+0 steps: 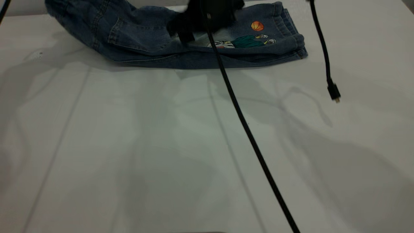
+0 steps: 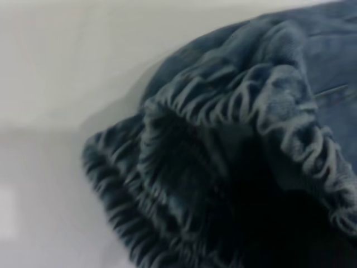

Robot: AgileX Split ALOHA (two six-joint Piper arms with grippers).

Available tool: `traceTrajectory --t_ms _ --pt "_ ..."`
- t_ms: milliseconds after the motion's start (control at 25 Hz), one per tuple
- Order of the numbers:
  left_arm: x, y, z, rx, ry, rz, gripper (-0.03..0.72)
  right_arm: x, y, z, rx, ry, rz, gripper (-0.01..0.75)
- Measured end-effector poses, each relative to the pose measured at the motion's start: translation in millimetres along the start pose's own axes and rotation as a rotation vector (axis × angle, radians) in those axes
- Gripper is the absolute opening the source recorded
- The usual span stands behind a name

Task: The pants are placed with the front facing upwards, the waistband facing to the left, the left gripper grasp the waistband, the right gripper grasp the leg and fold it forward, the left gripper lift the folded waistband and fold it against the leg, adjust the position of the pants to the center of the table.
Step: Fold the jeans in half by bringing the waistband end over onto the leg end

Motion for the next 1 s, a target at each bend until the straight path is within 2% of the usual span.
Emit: traceTrajectory --t_ms 360,600,680,800,920,1000 --pt "-62 -31 45 -0.094 0.051 -0.128 0.035 5 13 -12 0.030 -0.026 -0.077 0.514" --pt "-113 -35 45 -0.112 0.112 -0.229 0.035 15 11 1 0.088 -0.048 -0.063 0.514" --pt "-131 -37 43 -0.122 0.132 -0.257 0.035 17 2 15 0.101 -0.059 -0.040 0.514" --pt "-154 -37 41 -0.134 0.157 -0.296 0.035 14 -27 51 0.065 -0.067 0.006 0.514" --pt "-171 -36 40 -0.139 0.177 -0.322 0.035 1 -52 86 0.038 -0.057 0.033 0.514" --pt "-179 -34 39 -0.136 0.188 -0.333 0.035 -19 -55 99 0.059 -0.037 0.014 0.514"
Point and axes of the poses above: a point on each arm's last joint axis where the gripper is mounted, z pointing back along that axis away from the gripper, x along the wrist's bending axis when the last joint is at zero, y = z × x, the point moved 6 cm from there along -z, pointing out along that axis toward the gripper, and after that the axes turned 8 degrees about z, right-handed, at the moved point
